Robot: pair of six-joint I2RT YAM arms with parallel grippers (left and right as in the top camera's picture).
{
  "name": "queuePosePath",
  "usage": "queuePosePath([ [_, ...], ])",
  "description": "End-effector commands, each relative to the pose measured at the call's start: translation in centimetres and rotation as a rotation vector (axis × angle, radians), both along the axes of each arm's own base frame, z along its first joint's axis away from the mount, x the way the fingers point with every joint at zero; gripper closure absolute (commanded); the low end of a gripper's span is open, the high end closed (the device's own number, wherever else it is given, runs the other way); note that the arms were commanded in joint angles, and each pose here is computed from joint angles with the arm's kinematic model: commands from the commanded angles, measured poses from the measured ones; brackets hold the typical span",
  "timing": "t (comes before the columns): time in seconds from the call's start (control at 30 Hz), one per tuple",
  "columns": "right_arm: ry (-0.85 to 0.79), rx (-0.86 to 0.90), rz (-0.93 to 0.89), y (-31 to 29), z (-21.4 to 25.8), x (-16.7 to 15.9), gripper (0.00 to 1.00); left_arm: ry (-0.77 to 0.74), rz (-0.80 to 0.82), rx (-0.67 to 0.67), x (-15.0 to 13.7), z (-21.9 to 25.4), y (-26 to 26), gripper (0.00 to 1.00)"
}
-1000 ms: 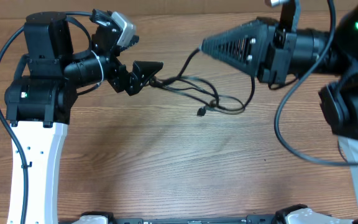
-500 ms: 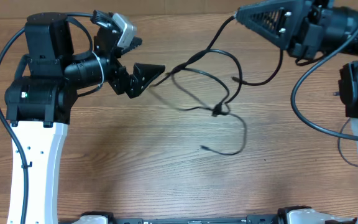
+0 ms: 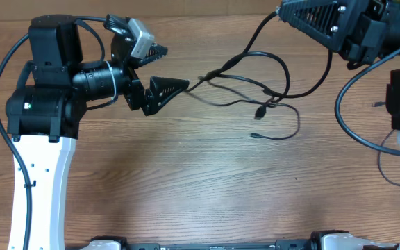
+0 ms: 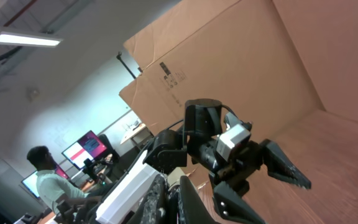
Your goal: Untangle cables
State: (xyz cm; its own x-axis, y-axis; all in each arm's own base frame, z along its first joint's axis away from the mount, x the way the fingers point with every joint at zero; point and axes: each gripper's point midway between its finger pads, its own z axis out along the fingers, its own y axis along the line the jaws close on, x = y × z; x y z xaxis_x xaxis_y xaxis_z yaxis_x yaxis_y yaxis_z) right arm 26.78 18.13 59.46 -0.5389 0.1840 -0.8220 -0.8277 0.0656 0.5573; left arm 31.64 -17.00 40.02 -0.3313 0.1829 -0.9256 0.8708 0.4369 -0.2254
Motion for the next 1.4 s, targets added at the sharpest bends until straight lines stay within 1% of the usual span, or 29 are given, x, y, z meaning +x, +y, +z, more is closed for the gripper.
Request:
queuePosePath([
  [0.0, -0.035, 0.012, 0.006, -0.1, 1.5, -1.3, 0.96, -0.042, -0.076, 0.005, -1.4, 0.3, -1.7, 0.07],
  [0.2, -0.039, 0.021, -0.008, -0.7, 2.0, -1.3, 0.96, -0.042, -0.054, 0.06, -1.2, -0.6, -2.4, 0.07],
  [0.47, -0.03, 0.022, -0.08, -2.6, 2.0, -0.1, 0.96, -0.024, -0.058, 0.079, -1.6, -1.2, -2.3, 0.07],
  [0.7, -0.038, 0.028, -0.078, -2.6, 2.3, -0.3, 0.96, -0.026, -0.067, 0.079, -1.7, -1.2, -2.5, 0.07],
  [0.8, -0.026, 0.036, -0.076, -2.6, 2.5, -0.4, 0.96, -0.034, -0.079, 0.088, -1.9, -1.3, -3.0, 0.09],
  [0.83, -0.016, 0.039, -0.075, -2.6, 2.5, -0.4, 0.96, -0.036, -0.077, 0.096, -1.9, -1.4, -3.1, 0.11],
  [0.87, -0.01, 0.041, -0.072, -2.6, 2.6, -0.5, 0.96, -0.037, -0.073, 0.106, -1.9, -1.5, -3.2, 0.19],
  [0.9, -0.004, 0.041, -0.065, -2.6, 2.7, -0.6, 0.96, -0.037, -0.062, 0.124, -1.7, -1.9, -3.3, 0.32],
  [0.93, 0.005, 0.042, -0.061, -2.6, 2.7, -0.7, 0.96, -0.037, -0.053, 0.139, -1.5, -2.1, -3.4, 0.37],
  [1.0, 0.01, 0.038, -0.044, -2.5, 2.8, -1.1, 0.96, -0.033, -0.044, 0.166, -1.2, -2.7, -3.8, 0.45],
  [1.03, 0.01, 0.033, -0.033, -2.4, 2.8, -1.5, 0.96, -0.029, -0.041, 0.178, -1.1, -3.1, -4.0, 0.57],
  [1.07, 0.011, 0.03, -0.023, -2.4, 2.8, -1.7, 0.96, -0.025, -0.039, 0.191, -0.9, -3.5, -4.2, 0.72],
  [1.1, 0.007, 0.026, -0.016, -2.4, 2.9, -2.0, 0.96, -0.022, -0.033, 0.202, -0.7, -3.8, -4.3, 0.95],
  [1.2, -0.012, 0.014, 0.002, -2.3, 3.0, -2.6, 0.96, -0.006, -0.025, 0.215, -0.2, -4.4, -4.4, 0.96],
  [1.37, -0.006, -0.015, 0.008, -2.6, 2.3, -2.3, 0.96, -0.009, 0.007, 0.203, 0.1, -3.9, -3.7, 0.96],
])
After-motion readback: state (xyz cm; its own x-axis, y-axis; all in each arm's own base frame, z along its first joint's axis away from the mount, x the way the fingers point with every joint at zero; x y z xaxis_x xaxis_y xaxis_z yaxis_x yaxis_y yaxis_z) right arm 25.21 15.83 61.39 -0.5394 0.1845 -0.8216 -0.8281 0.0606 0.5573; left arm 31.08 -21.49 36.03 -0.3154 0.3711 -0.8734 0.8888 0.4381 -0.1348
